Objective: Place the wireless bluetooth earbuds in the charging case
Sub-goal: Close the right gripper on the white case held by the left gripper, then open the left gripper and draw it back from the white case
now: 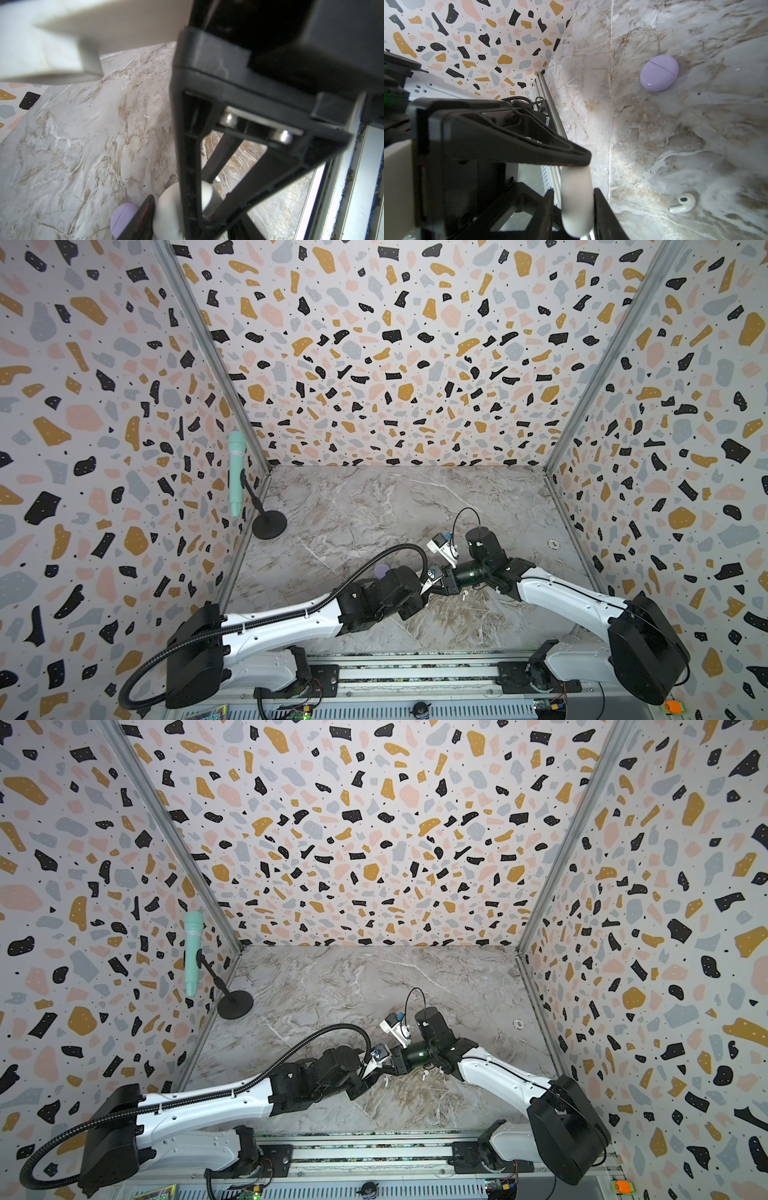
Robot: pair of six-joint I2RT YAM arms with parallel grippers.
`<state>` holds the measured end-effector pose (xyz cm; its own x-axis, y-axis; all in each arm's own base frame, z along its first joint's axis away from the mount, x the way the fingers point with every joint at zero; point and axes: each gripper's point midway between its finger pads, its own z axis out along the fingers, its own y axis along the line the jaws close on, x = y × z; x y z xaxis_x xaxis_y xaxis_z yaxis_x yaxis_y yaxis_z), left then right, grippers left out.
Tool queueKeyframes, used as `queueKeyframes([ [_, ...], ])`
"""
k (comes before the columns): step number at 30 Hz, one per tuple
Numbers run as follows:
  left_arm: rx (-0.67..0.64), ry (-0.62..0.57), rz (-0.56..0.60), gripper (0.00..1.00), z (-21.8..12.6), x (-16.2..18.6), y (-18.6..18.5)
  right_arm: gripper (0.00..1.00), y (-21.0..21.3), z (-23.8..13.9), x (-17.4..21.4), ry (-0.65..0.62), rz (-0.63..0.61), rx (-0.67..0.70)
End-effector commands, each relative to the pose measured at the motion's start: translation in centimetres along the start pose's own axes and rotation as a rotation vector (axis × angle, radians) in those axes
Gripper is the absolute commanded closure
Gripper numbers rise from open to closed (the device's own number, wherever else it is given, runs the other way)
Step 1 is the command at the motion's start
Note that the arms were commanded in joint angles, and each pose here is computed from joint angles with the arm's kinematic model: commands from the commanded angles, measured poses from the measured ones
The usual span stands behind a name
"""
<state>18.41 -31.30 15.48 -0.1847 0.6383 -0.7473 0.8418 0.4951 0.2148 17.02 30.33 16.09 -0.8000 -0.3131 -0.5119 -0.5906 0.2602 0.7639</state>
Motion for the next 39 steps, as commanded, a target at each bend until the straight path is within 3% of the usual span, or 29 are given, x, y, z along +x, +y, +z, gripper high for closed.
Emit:
queueKeyframes([
  [1,0.0,-0.035,0.01,1.0,-0.1,-0.7,0.0,0.72,2.1,0.1,0.1,0.01,-0.057,-0.078],
  [6,-0.009,-0.038,0.006,1.0,-0.1,-0.9,0.1,0.93,2.5,0.0,0.2,0.007,-0.063,-0.1],
  [7,-0.009,-0.038,0.005,0.95,-0.1,-0.9,0.1,0.96,2.6,0.0,0.2,0.006,-0.064,-0.103],
  [9,-0.007,-0.043,0.004,0.79,-0.2,-1.1,0.1,1.0,2.7,-0.1,0.2,-0.002,-0.068,-0.101],
  [12,-0.016,-0.065,-0.011,0.44,-0.8,-1.8,0.4,1.0,3.0,-0.5,-0.3,-0.027,-0.087,-0.087],
  [17,0.038,-0.14,-0.049,0.19,-2.9,-3.4,0.0,1.0,3.1,-2.1,-1.7,-0.094,-0.109,-0.052],
  [19,0.061,-0.173,-0.086,0.0,-3.8,-3.8,-0.1,1.0,3.0,-3.1,-2.4,-0.133,-0.109,-0.037],
  [24,-0.025,-0.262,-0.207,0.0,-6.7,-4.2,2.2,1.0,3.7,-5.3,-3.8,-0.202,-0.151,-0.008],
  [28,-0.178,-0.43,-0.421,0.0,-10.2,-3.9,5.9,1.0,5.0,-6.0,-4.1,-0.205,-0.2,-0.021],
  [31,-0.214,-0.516,-0.479,0.0,-12.7,-3.7,7.3,1.0,6.1,-6.2,-4.0,-0.198,-0.238,-0.048],
  [35,-0.075,-0.521,-0.483,0.0,-13.2,-4.2,6.0,1.0,8.6,-6.1,-3.4,-0.183,-0.327,-0.101],
  [39,0.149,-0.481,-0.515,0.0,-12.6,-4.8,3.7,1.0,10.6,-5.7,-2.6,-0.161,-0.397,-0.146],
])
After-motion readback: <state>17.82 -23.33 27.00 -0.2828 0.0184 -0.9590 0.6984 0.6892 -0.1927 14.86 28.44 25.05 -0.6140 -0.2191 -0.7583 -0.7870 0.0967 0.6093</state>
